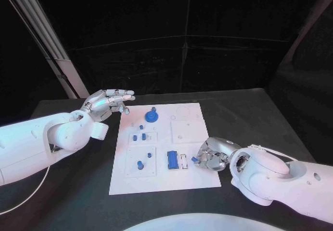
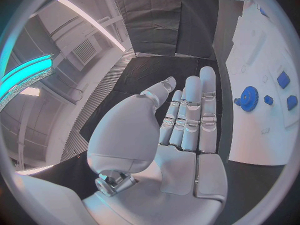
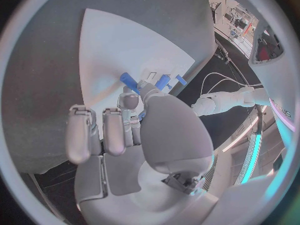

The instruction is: Assemble the parts on the task board

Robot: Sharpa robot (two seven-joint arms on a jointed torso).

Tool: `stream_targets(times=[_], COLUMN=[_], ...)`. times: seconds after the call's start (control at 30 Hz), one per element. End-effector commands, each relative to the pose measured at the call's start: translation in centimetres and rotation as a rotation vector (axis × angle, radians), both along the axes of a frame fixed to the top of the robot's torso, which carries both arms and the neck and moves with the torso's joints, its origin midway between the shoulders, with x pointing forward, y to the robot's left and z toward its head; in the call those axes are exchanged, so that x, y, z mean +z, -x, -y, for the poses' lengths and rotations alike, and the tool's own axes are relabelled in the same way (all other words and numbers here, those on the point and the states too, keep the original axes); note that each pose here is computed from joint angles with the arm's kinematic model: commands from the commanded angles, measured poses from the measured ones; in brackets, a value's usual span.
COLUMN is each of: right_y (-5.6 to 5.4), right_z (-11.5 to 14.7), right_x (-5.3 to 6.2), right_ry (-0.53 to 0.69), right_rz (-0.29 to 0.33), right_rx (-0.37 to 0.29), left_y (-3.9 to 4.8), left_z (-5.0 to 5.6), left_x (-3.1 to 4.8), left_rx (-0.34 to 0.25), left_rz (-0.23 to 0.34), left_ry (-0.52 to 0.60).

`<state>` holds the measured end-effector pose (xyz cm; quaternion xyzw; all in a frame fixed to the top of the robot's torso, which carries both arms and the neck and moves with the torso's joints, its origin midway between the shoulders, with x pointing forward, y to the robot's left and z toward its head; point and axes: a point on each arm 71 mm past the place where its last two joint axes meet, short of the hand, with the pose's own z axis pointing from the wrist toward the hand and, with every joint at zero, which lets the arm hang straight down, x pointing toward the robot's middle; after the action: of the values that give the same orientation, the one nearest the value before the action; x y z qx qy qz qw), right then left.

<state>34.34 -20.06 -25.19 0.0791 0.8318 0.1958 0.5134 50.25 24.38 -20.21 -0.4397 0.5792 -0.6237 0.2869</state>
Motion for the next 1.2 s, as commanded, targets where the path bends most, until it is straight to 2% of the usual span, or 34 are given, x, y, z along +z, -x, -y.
stream_targets(times=[0.03, 0.33, 0.53, 0.83, 1.2], right_y=[-0.2, -0.5, -0.6, -0.9, -1.1], right_z=[-0.2, -0.8, -1.2, -2.0, -2.7], right_x=[0.3, 0.1, -0.5, -1.0, -1.2], right_ry=[-0.093, -0.126, -0.113, -0.109, -0.114], right_rz=[0.017, 0.014, -0.038, -0.071, -0.07], right_rx=[-0.042, -0.07, -0.072, -0.075, -0.078], left_y=[0.05, 0.05, 0.04, 0.09, 0.08], left_z=[0.2, 0.3, 0.4, 0.5, 0.4], left_x=[0.14, 0.14, 0.14, 0.13, 0.14], left_rx=[-0.014, -0.016, -0.018, -0.025, -0.023], left_rz=[0.006, 0.006, 0.005, 0.002, 0.003], left_ry=[0.007, 0.007, 0.007, 0.009, 0.009])
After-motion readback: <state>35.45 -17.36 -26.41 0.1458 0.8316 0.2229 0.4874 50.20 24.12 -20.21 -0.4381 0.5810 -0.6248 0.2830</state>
